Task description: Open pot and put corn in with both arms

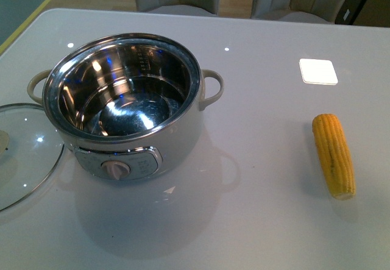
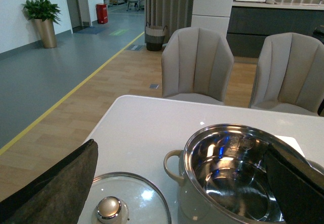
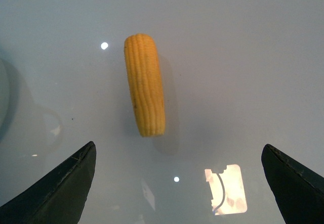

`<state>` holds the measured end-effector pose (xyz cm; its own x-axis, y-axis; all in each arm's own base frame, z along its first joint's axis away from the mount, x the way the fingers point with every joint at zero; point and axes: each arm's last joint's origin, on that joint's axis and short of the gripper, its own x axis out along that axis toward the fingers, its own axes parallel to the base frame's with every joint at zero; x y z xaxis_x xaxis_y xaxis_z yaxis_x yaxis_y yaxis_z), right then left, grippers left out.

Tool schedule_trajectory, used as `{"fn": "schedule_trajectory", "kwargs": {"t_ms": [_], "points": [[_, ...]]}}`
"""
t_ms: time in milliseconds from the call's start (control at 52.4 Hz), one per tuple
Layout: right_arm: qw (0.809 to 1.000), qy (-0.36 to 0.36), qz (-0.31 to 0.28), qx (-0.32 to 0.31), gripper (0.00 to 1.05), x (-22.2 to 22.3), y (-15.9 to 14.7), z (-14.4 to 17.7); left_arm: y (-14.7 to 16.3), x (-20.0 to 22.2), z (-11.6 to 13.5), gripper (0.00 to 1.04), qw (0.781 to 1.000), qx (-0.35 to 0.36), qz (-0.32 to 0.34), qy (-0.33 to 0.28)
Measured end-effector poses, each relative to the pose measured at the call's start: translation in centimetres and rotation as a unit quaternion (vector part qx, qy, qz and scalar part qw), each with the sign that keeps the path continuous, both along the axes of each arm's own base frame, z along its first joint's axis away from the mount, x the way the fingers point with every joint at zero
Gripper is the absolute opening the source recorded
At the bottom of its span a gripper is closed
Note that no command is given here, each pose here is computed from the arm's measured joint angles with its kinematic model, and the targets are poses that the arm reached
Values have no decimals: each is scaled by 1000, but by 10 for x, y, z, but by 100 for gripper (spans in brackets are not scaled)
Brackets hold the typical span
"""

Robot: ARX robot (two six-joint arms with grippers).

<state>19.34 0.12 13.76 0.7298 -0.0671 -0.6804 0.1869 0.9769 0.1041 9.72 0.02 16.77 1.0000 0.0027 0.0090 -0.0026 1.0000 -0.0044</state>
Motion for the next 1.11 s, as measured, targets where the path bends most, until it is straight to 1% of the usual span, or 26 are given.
{"fn": "schedule_trajectory", "kwargs": {"t_ms": [76, 191, 478, 688, 898, 974, 1108], "points": [[1000, 10, 19, -4, 96, 18, 1, -11, 0, 0, 0, 98, 1000, 0, 0, 0], [996, 61, 54, -18, 96, 56, 2, -44, 0, 0, 0, 98, 1000, 0, 0, 0], [989, 118, 82, -30, 96, 102, 6, -88, 0, 0, 0, 98, 1000, 0, 0, 0], [984, 144, 99, -35, 96, 118, 16, -109, 0, 0, 0, 98, 1000, 0, 0, 0], [980, 165, 106, -40, 96, 123, 20, -124, 0, 0, 0, 98, 1000, 0, 0, 0], [979, 170, 107, -40, 87, 123, 21, -128, 0, 0, 0, 98, 1000, 0, 0, 0], [978, 176, 109, -36, 68, 123, 21, -131, 0, 0, 0, 98, 1000, 0, 0, 0]]}}
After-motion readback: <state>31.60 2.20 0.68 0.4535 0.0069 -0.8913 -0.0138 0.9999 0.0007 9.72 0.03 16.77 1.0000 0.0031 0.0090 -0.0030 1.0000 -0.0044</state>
